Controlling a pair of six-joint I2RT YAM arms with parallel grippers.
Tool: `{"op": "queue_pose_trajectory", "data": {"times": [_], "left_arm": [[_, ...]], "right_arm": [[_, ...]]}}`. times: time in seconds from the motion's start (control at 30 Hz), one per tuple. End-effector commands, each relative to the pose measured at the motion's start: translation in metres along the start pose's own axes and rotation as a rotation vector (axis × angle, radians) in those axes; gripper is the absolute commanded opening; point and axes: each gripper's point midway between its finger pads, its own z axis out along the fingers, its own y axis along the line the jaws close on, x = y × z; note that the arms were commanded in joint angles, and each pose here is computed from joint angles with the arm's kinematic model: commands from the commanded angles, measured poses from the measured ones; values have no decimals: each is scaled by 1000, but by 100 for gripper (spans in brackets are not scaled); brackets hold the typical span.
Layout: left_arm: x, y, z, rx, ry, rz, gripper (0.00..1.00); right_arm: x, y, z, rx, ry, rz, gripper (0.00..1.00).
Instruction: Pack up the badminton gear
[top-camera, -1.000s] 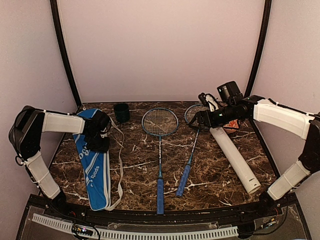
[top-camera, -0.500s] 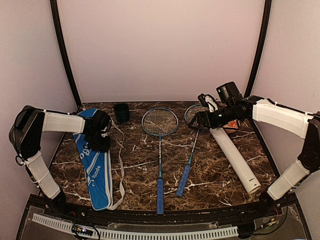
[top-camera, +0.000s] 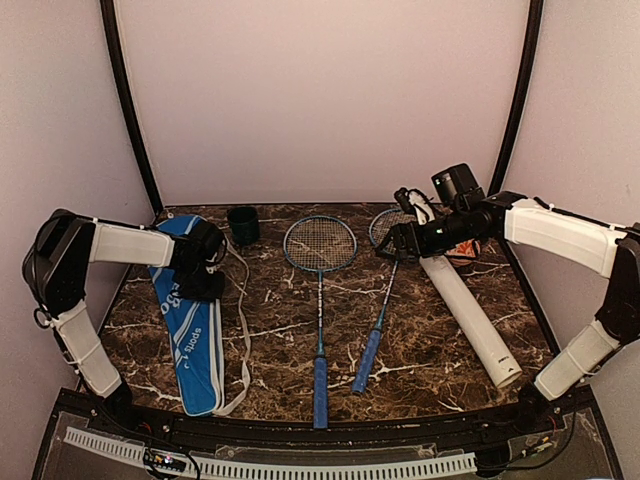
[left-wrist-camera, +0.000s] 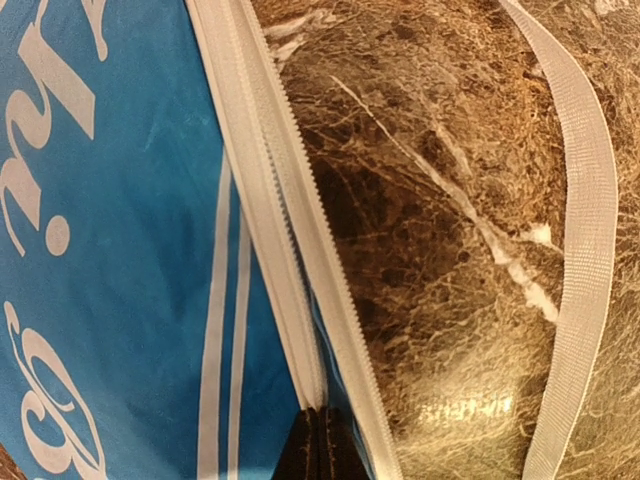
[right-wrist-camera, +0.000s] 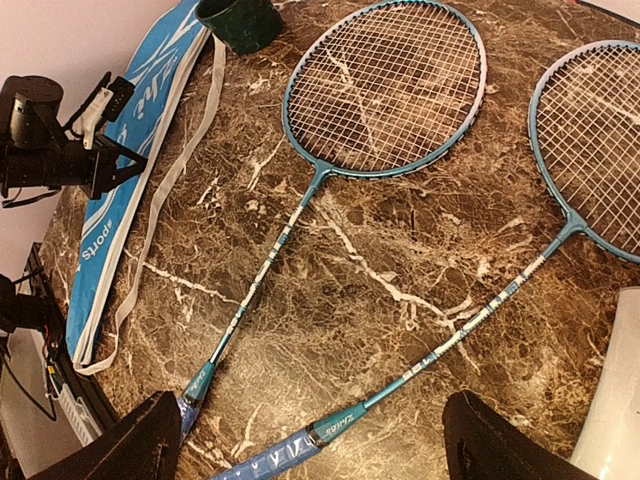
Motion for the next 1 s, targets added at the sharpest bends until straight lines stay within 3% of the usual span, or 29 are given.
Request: {"op": "queue_pose_trajectory", "data": {"times": [0.0,0.3,0.47,0.8,0.97], "left_arm": [[7,14,-19,-47,-4,-11,0],[-8,22,-60,-26,-117,-87,0],[-10,5,-75,99,-146,-82,0],[7,-11,-31,140,-56,-41,0],[3,-12,-37,153,-73,-48,0]], "right_arm": [[-6,14,6,-48,-22,-12,90],[2,35,26,-73,0,-16,88],[1,42,30,-91,1,-21,87],[3,42,31,-93,4,-21,87],[5,44,34,-111,4,-14,87]]}}
